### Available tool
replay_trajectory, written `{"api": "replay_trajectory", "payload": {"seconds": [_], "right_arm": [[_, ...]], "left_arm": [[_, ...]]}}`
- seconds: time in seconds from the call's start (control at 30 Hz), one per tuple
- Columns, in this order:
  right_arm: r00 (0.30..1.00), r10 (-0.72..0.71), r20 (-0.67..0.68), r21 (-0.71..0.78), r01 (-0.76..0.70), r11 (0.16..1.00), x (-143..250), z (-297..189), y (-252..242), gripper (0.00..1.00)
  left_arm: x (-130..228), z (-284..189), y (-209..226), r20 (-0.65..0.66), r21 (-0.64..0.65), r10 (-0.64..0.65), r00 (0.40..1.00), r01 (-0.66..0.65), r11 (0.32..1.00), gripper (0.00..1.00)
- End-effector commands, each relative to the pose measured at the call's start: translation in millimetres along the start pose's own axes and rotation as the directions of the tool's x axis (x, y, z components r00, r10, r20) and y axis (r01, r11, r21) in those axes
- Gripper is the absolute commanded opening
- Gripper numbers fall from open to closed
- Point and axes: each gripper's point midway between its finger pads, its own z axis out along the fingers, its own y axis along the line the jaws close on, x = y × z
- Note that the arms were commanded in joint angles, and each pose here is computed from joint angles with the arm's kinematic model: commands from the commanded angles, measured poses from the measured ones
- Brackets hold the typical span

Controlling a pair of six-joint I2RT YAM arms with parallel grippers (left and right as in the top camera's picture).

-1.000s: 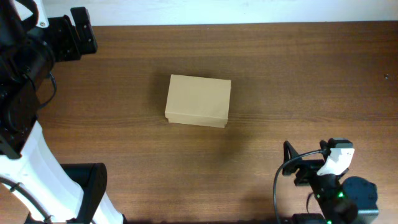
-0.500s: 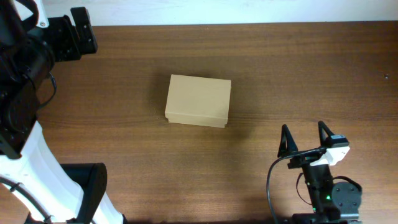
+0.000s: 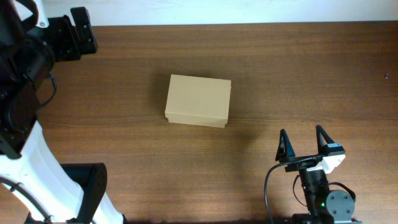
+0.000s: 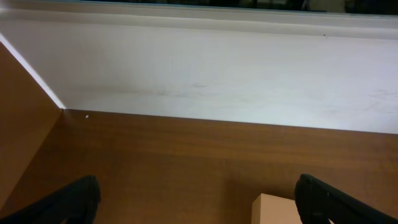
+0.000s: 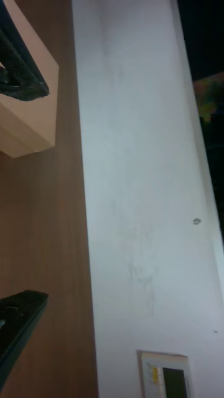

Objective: Pack container

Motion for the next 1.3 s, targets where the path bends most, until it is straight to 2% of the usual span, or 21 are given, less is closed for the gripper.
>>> {"api": "replay_trajectory", "payload": {"seconds": [0.0, 0.17, 0.3, 1.03, 1.13, 1.27], "right_arm": [[1.000, 0.012, -0.024, 0.014, -0.011, 1.000, 16, 1, -4, 0.99], [0.996, 0.021, -0.088, 0.025, -0.019, 1.000, 41, 2, -8, 0.99], [0.979, 0.038, -0.198, 0.046, -0.029, 0.999, 68, -2, -12, 0.99], [0.979, 0.038, -0.200, 0.046, -0.029, 0.998, 68, -2, -12, 0.99], [0.979, 0.038, -0.200, 0.046, -0.029, 0.998, 68, -2, -12, 0.99], [0.979, 0.038, -0.200, 0.046, -0.029, 0.998, 68, -2, -12, 0.99]], "left_arm": [[2, 4, 0, -0.011, 0.002, -0.001, 1.000, 0.001, 1.000, 1.00], [2, 4, 0, -0.011, 0.002, -0.001, 1.000, 0.001, 1.000, 1.00], [2, 4, 0, -0.011, 0.002, -0.001, 1.000, 0.001, 1.000, 1.00], [5, 1, 1, -0.025, 0.001, 0.000, 1.000, 0.000, 1.000, 1.00], [-14, -14, 20, 0.053, -0.106, 0.032, 0.998, -0.026, 0.994, 1.00], [-49, -27, 29, 0.222, -0.158, 0.018, 0.975, 0.017, 0.987, 1.00]]}}
